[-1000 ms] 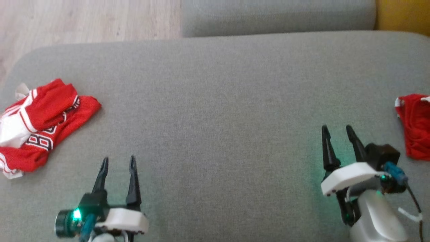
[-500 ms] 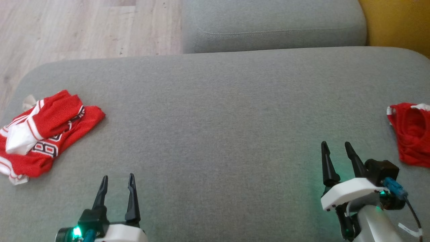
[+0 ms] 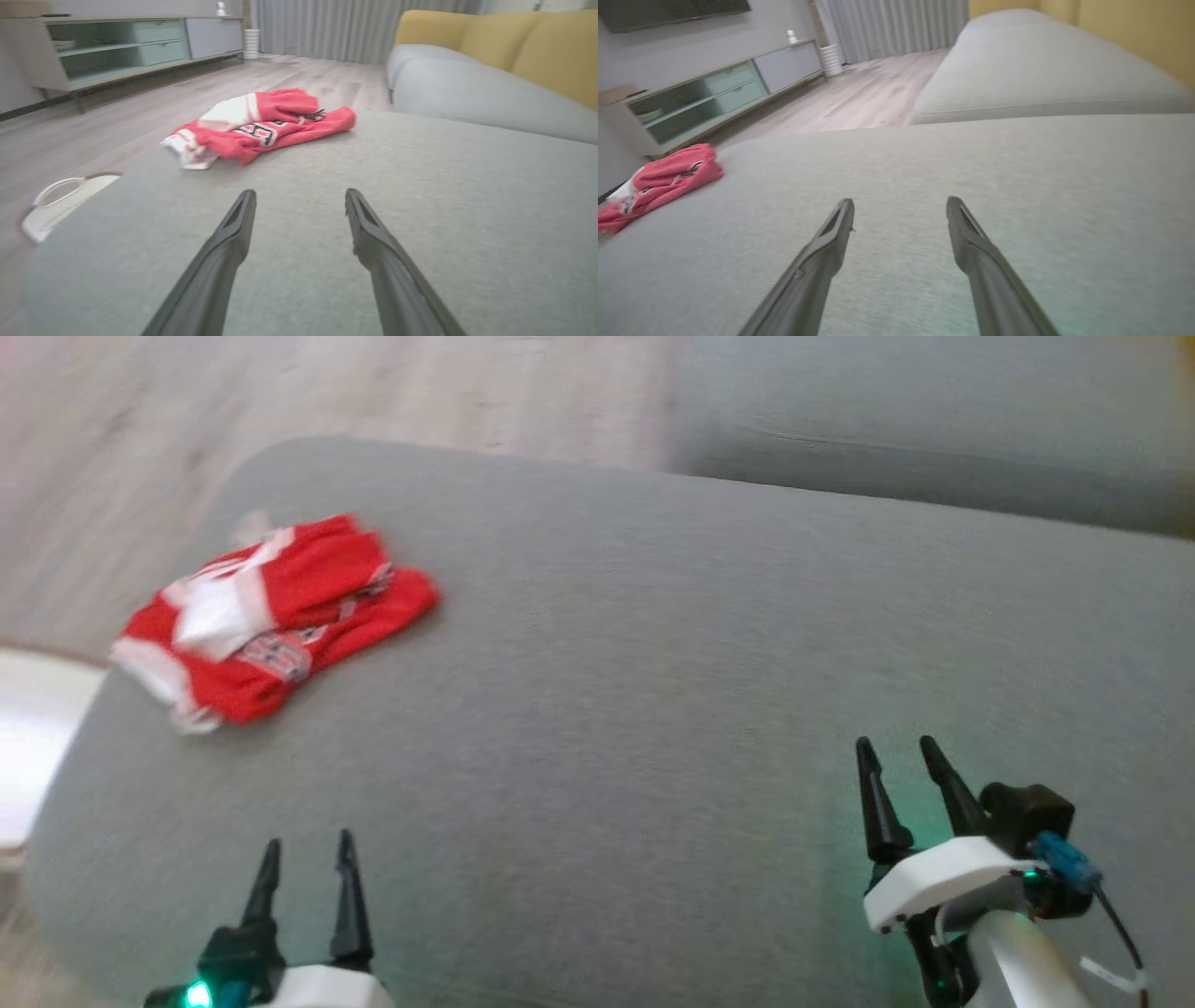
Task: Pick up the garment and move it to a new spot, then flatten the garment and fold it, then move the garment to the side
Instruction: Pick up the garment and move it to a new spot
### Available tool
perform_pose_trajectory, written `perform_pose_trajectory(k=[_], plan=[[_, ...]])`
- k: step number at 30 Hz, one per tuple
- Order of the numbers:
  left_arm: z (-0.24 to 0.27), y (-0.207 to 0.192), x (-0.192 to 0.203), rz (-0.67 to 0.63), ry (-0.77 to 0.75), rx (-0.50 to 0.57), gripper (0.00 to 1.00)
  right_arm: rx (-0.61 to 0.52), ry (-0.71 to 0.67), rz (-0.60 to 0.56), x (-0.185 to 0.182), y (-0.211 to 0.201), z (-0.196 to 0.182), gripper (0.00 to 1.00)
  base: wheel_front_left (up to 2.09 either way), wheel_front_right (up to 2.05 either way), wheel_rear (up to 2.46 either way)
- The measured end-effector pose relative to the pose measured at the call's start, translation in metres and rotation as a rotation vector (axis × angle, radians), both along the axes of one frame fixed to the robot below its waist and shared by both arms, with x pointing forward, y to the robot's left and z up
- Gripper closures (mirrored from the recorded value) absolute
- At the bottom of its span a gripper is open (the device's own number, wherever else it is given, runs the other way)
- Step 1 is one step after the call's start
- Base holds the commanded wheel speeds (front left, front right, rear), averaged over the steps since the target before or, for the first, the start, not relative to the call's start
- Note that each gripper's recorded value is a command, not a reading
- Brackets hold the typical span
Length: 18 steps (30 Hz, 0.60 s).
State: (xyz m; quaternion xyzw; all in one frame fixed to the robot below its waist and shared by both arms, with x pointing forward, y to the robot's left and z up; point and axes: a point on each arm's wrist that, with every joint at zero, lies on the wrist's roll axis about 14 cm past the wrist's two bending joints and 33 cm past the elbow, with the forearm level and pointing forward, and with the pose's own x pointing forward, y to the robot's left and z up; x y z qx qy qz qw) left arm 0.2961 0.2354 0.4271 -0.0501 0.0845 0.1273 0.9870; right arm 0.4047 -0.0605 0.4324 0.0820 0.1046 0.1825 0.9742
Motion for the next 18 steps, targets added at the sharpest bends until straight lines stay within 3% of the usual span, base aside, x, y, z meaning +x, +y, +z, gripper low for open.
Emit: perform_pose_trajectory(k=[11,15,18], plan=[[-0.022,0.067,-0.094,0.298,0.069,-0.027,0.0,0.05,0.018,0.315,-0.013,0.112,0.001,0.0,0.0,0.0,0.0],[-0.023,0.072,-0.099,0.323,0.066,-0.064,0.0,0.06,0.042,0.352,-0.017,0.124,-0.006,0.0,0.0,0.0,0.0],[-0.013,0.073,-0.078,0.288,0.028,-0.083,0.0,0.069,0.059,0.35,-0.016,0.124,-0.012,0.0,0.0,0.0,0.0]])
